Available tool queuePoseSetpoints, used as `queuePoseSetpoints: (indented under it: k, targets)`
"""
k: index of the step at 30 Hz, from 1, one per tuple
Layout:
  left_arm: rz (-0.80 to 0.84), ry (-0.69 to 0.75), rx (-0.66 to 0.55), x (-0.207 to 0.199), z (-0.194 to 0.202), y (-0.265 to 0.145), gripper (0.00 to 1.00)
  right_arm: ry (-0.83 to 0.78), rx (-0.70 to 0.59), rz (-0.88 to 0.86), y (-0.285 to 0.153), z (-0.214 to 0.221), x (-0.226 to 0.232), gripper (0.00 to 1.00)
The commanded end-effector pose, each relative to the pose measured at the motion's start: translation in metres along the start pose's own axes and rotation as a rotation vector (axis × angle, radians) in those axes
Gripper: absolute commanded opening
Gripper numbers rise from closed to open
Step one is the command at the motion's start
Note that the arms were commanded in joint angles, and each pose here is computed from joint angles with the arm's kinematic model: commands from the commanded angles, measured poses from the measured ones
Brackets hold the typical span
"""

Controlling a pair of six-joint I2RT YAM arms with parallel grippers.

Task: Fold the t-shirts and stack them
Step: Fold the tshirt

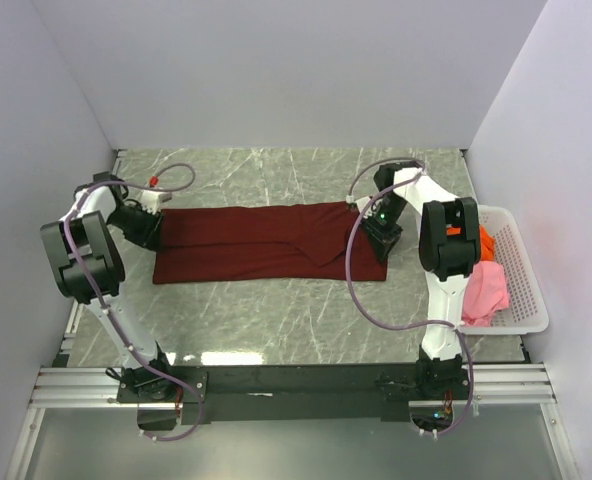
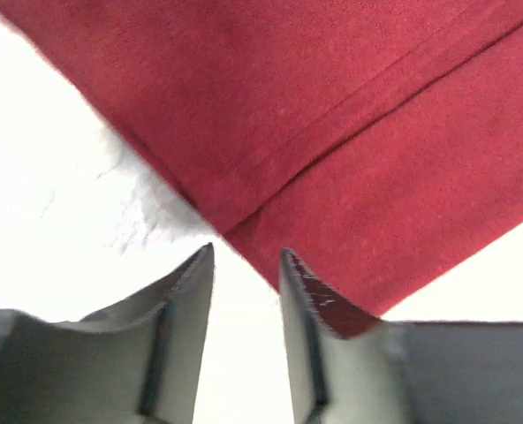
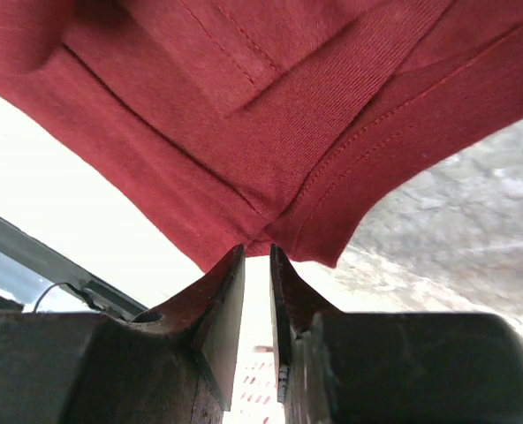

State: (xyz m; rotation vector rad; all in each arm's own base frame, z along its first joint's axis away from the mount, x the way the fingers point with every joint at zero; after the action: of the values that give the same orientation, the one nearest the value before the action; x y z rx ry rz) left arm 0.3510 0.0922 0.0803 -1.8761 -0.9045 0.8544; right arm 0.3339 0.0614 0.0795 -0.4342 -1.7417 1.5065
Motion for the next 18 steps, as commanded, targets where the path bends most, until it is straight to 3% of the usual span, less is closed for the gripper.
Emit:
queuePoseSetpoints:
  k: [1,7,10,18]
  targets:
    - [-0.005,0.016,-0.121,-0.011,-0.015,-0.036,0.43,-0.044,-0.050,0.030,-0.029,-0.007,0.009,0.25]
    - [-0.011,0.103,-0.213,-0.041,-0.042,-0.051,0.47,-0.085,-0.135,0.066,-0.042,-0.020,0.022,0.25]
    - [0.039,0.147,-0.205,-0.060,-0.050,-0.039,0.61,-0.129,-0.116,0.082,-0.029,-0.035,0.028,0.25]
    - [0.034,0.189,-0.193,-0.083,-0.049,-0.013,0.60,-0.190,-0.036,0.232,0.003,-0.062,0.006,0.22]
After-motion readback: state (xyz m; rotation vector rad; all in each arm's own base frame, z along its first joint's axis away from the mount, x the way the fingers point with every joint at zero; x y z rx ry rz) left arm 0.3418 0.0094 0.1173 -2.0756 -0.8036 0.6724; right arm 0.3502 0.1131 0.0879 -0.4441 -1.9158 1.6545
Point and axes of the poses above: each gripper's point midway between its finger pads, its own y axis out along the fingers, its own x axis along the line the jaws close on, z = x × y, the point moved 5 cm from there along -y, back along the fingers, and after that the axes turned 2 degrees about -y, right-handed, at the moved point
